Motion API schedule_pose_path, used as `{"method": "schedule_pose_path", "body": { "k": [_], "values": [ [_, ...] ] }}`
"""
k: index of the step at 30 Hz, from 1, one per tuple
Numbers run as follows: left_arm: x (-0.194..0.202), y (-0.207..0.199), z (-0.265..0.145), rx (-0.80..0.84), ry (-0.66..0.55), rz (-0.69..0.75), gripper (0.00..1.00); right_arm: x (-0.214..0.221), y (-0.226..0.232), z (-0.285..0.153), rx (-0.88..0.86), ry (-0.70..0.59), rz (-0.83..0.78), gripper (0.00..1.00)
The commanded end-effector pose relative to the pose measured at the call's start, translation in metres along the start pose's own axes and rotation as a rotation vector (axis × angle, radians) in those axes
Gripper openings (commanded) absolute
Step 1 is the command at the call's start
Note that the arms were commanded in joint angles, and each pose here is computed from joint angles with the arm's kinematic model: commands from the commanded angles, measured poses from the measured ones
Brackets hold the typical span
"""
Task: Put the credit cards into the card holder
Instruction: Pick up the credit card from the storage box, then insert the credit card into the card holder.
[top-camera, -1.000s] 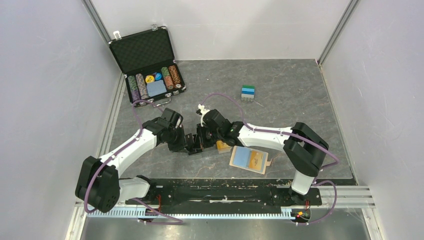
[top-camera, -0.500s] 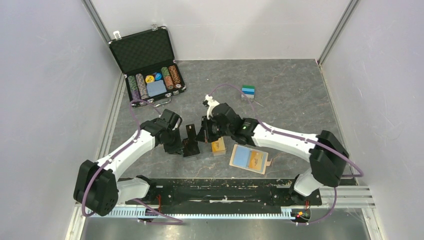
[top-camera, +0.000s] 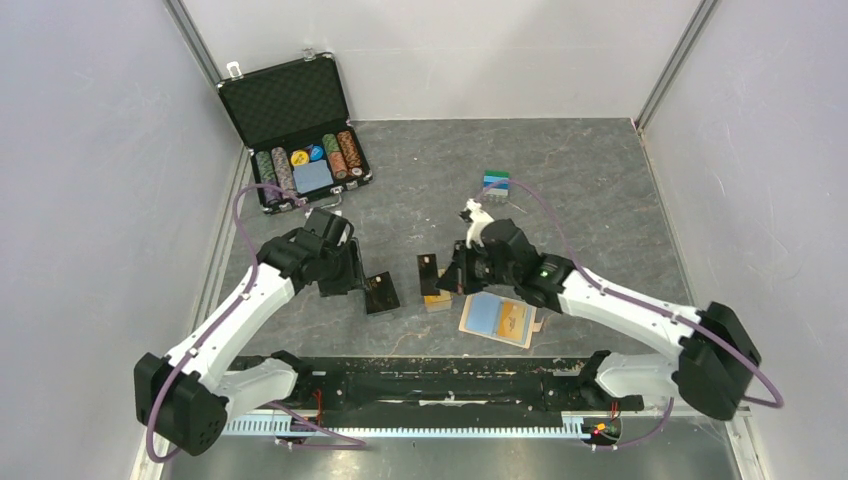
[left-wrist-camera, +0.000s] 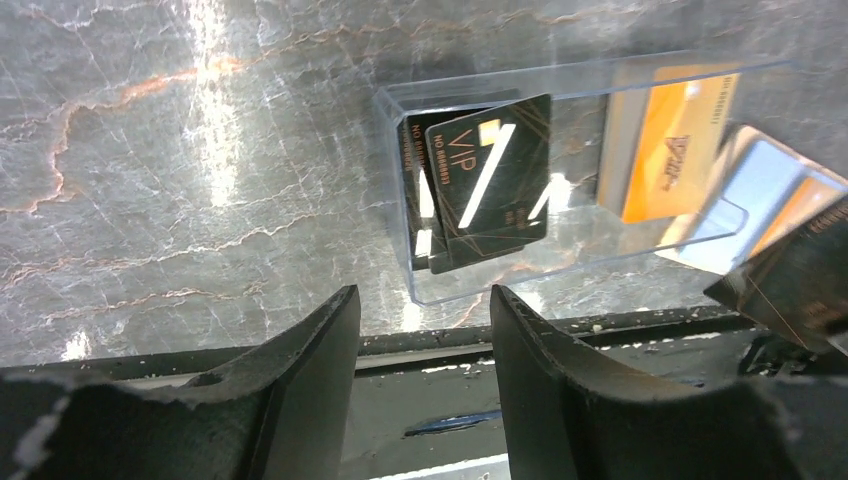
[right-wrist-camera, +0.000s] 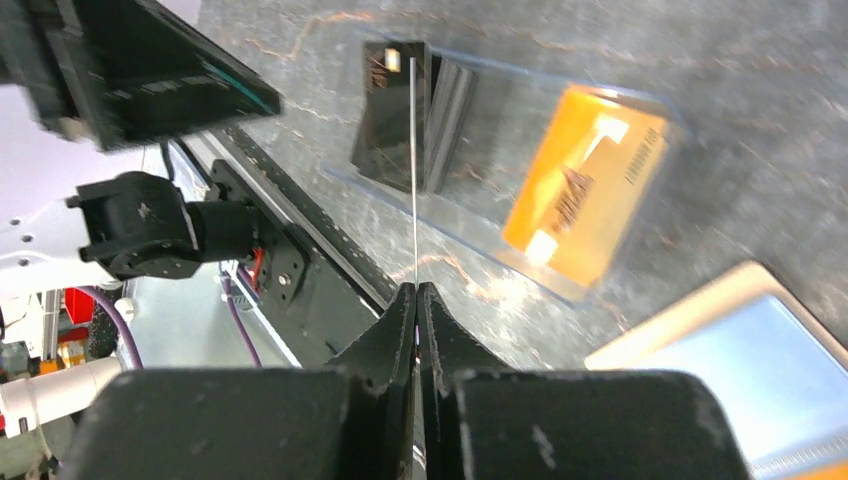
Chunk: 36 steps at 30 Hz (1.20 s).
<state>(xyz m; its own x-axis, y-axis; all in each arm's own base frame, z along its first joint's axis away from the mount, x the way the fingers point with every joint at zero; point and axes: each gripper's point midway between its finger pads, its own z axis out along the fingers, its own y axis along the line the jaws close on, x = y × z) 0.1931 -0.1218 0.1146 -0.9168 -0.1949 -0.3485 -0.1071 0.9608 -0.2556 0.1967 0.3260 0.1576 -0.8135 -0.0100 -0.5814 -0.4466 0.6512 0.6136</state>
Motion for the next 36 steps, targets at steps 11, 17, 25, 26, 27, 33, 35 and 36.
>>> {"method": "schedule_pose_path", "body": {
  "k": [11, 17, 25, 26, 27, 33, 35, 36],
  "values": [
    [-0.002, -0.058, -0.022, 0.224, -0.004, 0.036, 0.51, 0.042, -0.075, -0.067, 0.058, -0.037, 0.107, 0.00],
    [0.012, -0.106, -0.016, 0.272, 0.012, 0.116, 0.48, 0.057, -0.095, -0.081, 0.090, -0.068, 0.160, 0.00],
    [0.048, -0.175, 0.000, 0.285, 0.054, 0.262, 0.43, 0.069, -0.110, -0.091, 0.105, -0.084, 0.220, 0.00],
    [0.053, -0.183, 0.003, 0.291, 0.063, 0.275, 0.42, 0.070, -0.112, -0.093, 0.106, -0.087, 0.230, 0.00],
    [0.054, -0.190, 0.008, 0.279, 0.050, 0.288, 0.41, 0.072, -0.115, -0.094, 0.116, -0.089, 0.245, 0.00],
    [0.076, -0.227, 0.031, 0.258, 0.087, 0.376, 0.34, 0.082, -0.132, -0.098, 0.144, -0.085, 0.299, 0.00],
    [0.080, -0.238, 0.038, 0.255, 0.094, 0.397, 0.32, 0.085, -0.137, -0.098, 0.152, -0.079, 0.319, 0.00],
    [0.082, -0.241, 0.044, 0.245, 0.100, 0.405, 0.31, 0.086, -0.139, -0.098, 0.153, -0.076, 0.331, 0.00]
  ]
}}
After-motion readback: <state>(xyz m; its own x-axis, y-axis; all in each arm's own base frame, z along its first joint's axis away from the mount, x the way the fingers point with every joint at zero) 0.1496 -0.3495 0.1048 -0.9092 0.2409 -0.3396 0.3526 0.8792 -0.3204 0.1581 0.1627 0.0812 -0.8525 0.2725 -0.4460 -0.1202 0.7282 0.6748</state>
